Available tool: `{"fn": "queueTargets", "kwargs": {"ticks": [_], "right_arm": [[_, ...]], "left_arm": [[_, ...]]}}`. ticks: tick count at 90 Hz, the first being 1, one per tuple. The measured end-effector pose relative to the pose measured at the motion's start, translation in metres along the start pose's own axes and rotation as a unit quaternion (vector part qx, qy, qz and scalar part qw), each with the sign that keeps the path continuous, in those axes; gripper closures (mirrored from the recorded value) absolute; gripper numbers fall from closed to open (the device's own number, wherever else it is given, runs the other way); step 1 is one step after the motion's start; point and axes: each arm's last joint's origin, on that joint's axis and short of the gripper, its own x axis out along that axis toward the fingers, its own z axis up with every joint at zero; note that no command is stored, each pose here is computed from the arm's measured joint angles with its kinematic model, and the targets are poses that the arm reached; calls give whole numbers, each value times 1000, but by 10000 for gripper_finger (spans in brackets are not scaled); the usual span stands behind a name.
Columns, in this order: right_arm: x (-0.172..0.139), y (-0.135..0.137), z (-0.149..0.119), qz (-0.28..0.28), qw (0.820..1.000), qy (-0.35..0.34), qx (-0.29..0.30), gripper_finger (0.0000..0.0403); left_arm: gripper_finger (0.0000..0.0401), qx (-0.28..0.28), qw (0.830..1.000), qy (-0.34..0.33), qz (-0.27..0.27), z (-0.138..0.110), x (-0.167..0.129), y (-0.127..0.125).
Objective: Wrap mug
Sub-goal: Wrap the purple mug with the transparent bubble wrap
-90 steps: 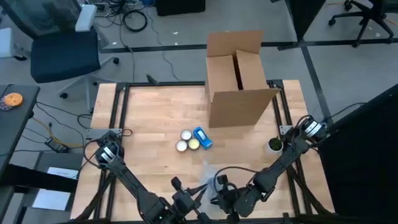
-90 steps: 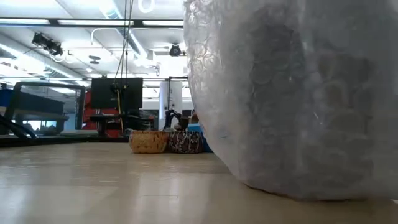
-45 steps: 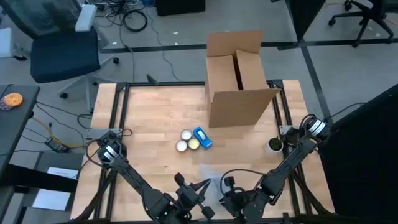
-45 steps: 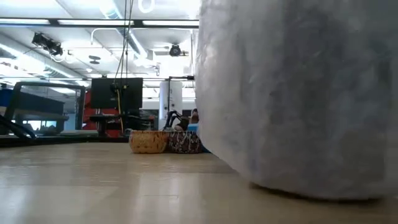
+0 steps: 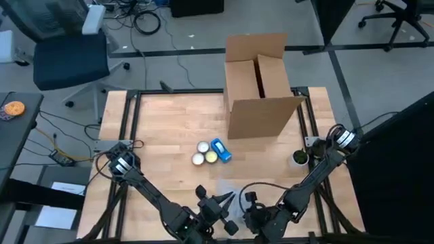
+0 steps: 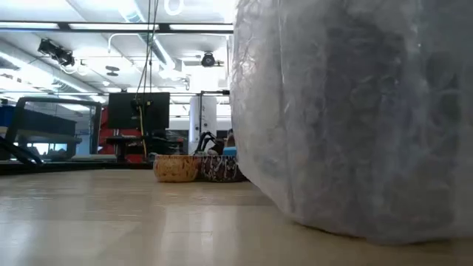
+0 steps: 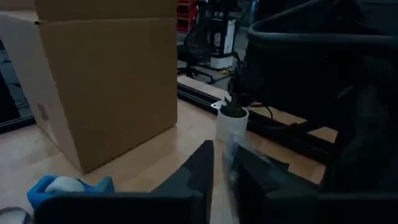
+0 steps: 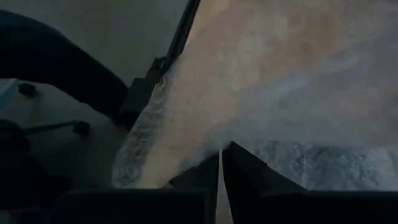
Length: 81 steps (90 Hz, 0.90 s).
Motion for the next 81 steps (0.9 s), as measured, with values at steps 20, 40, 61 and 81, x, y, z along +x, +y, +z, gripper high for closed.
{"fn": "queueTargets", "kwargs": {"ticks": [20, 40, 61, 81], "right_arm": [[-3, 4, -1, 6, 1000, 1, -4, 403], [-13, 0, 2, 2, 1000, 10, 5, 403], [-21, -3, 2, -4, 1000, 20, -3, 403], [-56, -19, 16, -52, 999, 4, -6, 403]], "left_arm": [[308, -28, 999, 31, -14, -10, 10, 4], [273, -31, 998, 50, -9, -32, 19, 13], [269, -32, 998, 55, -6, -46, 23, 19], [269, -33, 998, 58, -6, -54, 26, 22]]}}
